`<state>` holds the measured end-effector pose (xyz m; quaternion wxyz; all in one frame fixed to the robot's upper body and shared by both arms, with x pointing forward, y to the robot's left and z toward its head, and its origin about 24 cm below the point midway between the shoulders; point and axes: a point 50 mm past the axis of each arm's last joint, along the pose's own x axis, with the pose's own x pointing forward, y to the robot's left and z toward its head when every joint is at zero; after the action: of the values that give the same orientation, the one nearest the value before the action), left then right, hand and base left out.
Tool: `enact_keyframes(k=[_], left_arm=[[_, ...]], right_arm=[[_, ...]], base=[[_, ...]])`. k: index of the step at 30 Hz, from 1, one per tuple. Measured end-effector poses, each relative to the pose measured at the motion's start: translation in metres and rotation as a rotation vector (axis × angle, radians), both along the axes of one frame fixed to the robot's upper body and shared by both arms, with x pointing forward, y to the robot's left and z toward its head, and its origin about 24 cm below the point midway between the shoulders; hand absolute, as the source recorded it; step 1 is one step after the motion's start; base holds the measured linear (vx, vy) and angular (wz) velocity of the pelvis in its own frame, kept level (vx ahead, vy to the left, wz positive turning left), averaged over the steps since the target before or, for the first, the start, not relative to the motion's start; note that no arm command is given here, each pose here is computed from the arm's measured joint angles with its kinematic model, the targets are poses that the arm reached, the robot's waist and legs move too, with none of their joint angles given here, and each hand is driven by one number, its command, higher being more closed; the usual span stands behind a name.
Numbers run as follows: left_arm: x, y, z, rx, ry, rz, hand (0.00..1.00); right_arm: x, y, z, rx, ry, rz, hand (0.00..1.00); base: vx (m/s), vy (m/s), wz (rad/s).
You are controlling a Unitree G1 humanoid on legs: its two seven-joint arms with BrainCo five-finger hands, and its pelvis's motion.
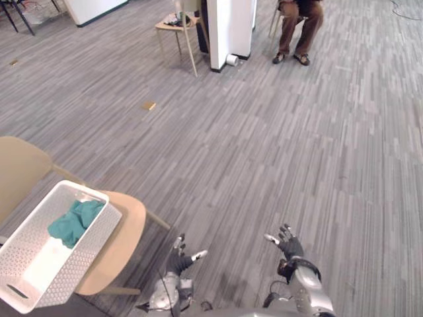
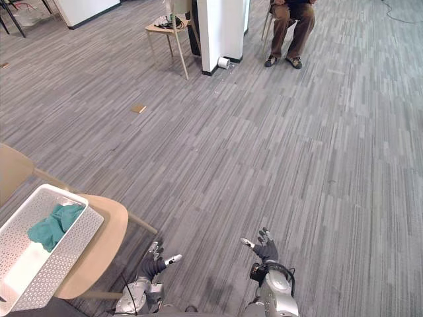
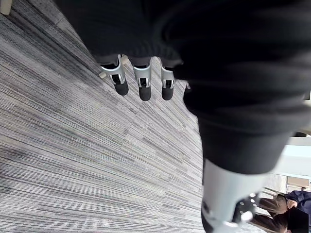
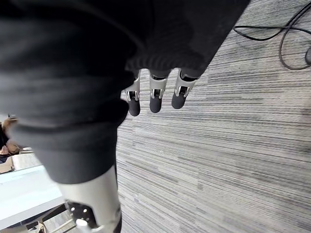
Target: Pick up the laundry basket with both hands and put the clothes into the washing machine.
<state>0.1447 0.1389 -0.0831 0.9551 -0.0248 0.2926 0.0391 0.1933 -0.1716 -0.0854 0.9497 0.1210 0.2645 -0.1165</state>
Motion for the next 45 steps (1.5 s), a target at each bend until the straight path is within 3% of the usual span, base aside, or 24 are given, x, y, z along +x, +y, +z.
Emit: enact_keyframes(k=[6, 10, 14, 20, 25, 32, 45], left_arm=[[0.003, 0.024, 0.008, -0.004, -0.047, 0.136, 0.0], [0.002, 0.017, 0.012, -0.034, -0.078, 0.154, 0.0], [-0.002, 0.023, 0.013, -0.022, -0.076, 0.173, 0.0], [0.001, 0.026, 0.015, 0.009, -0.09, 0.13, 0.0], [0.011, 0.003, 0.002, 0.013, -0.034, -0.002, 0.0], [0.014, -0.011, 0.002, -0.036, -0.027, 0.015, 0.0], [0.006, -0.01, 0.001, 0.04, -0.016, -0.093, 0.0]], right_arm=[[0.035, -0.002, 0.041, -0.03, -0.202, -0.017, 0.0], [0.069, -0.016, 0.078, -0.098, -0.366, -0.005, 0.0], [0.078, 0.001, 0.083, -0.056, -0.388, 0.023, 0.0], [0.067, 0.004, 0.079, -0.031, -0.392, 0.009, 0.0], [0.052, -0.014, 0.068, -0.017, -0.353, -0.086, 0.0], [0.054, -0.029, 0.077, -0.026, -0.385, -0.126, 0.0], [0.036, -0.046, 0.085, -0.016, -0.439, -0.258, 0.0]], base=[[0.26, -0.1, 0.65], [0.3, 0.079, 0.94], [0.51, 0.123, 1.15], [0.46, -0.044, 1.55], [0.37, -0.274, 2.27], [0.12, -0.195, 1.31], [-0.03, 0.205, 0.6]])
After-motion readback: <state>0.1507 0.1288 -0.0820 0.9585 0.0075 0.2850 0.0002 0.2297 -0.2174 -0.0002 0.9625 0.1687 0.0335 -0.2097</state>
